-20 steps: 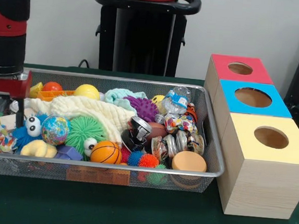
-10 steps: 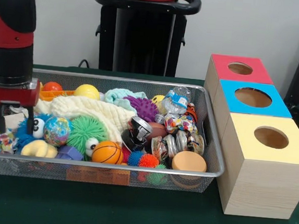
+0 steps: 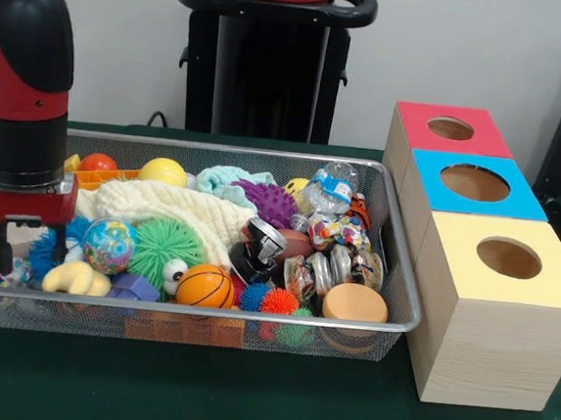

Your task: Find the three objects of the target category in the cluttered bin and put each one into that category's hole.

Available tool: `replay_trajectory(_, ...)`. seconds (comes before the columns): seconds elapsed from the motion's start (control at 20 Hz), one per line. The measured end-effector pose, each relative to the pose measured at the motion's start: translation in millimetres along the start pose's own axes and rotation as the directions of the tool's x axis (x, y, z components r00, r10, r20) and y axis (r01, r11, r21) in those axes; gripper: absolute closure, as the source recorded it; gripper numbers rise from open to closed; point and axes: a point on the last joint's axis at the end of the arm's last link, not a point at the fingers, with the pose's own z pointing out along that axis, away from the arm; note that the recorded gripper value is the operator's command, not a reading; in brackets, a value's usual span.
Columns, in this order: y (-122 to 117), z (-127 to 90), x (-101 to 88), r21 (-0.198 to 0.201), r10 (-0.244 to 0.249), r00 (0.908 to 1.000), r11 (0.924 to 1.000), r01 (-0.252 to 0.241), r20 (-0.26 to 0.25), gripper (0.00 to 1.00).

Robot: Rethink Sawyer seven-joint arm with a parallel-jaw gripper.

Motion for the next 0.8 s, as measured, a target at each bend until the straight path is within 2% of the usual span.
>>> replay_trajectory(0.35, -12, 9, -4.8, 0.008, 0.026, 0.9992, 0.9996, -0.027, 0.030, 0.00)
replay_trajectory(0.8, -14, 9, -5.2, 0.011, 0.029, 0.9991, 0.9995, -0.029, 0.032, 0.00)
